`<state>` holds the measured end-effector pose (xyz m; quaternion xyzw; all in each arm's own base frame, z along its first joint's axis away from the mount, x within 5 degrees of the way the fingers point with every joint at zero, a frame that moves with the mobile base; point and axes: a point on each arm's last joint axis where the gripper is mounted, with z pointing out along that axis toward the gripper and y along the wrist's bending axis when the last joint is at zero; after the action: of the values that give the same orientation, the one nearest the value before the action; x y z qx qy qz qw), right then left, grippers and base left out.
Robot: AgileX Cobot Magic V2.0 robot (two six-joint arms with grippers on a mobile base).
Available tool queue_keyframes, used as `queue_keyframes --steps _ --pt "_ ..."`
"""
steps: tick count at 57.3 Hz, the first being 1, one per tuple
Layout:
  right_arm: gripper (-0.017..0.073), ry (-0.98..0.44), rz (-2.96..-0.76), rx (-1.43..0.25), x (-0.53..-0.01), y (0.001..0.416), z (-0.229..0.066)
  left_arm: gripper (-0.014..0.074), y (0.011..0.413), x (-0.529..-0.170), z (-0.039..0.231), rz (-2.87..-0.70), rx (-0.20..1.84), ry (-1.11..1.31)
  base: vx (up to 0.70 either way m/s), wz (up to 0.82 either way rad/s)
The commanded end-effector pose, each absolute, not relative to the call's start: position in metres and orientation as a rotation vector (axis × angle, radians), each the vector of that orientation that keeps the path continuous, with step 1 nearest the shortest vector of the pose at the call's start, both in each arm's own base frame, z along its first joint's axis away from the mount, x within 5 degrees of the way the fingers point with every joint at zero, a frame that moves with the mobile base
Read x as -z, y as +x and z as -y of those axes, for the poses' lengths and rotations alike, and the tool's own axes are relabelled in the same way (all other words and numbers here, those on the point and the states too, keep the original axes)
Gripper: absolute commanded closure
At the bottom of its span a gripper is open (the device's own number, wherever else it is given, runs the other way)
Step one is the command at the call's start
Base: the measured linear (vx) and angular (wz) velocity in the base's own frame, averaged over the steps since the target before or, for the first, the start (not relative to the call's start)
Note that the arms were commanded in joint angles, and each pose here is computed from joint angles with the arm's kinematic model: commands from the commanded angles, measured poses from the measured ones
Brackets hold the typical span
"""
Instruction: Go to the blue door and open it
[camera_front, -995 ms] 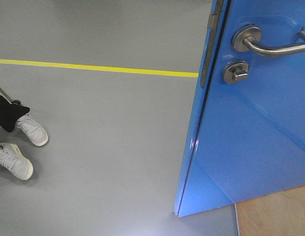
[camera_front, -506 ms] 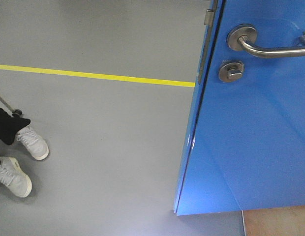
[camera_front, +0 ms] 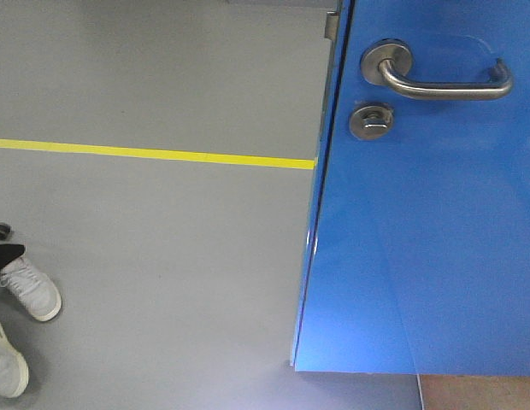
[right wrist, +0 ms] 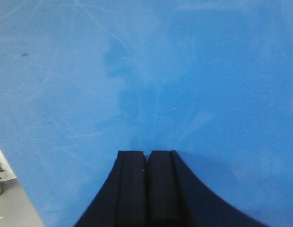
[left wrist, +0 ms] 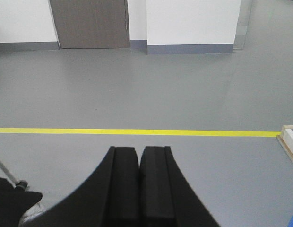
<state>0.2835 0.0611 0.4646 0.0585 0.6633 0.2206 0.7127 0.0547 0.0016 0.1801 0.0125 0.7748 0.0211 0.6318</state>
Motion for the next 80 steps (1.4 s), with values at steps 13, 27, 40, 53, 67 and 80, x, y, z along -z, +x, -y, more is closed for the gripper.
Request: queue_keyframes --steps 13,27,40,53,67,80 --pt "0.0547 0.151 -1.372 -0.458 -0.48 0.283 -0.056 0.0521 0.054 -0.197 -0.001 -1.65 -0.033 0.028 0.19 -0.11" --pt "0.0547 0.154 -1.425 -0.45 -0.464 0.3 -0.059 0.0521 0.054 -0.197 -0.001 -1.65 -0.033 0.028 0.06 -0.09" --pt "0.0547 0.158 -1.471 -0.442 -0.45 0.315 -0.063 0.0521 0.054 -0.197 -0.001 -1.65 -0.033 0.028 0.0 0.01" --pt "0.0547 0.161 -1.509 -0.435 -0.437 0.327 -0.065 0.0521 0.054 -0.197 -0.001 -1.65 -0.033 0.028 0.0 0.0" --pt "0.0547 0.163 -1.544 -0.43 -0.426 0.337 -0.067 0.0521 0.054 -0.197 -0.001 -1.65 -0.033 0.028 0.0 0.0" --pt "0.0547 0.158 -1.509 -0.43 -0.433 0.289 -0.056 0.0521 0.054 -0.197 -0.001 -1.65 -0.033 0.028 0.0 0.0"
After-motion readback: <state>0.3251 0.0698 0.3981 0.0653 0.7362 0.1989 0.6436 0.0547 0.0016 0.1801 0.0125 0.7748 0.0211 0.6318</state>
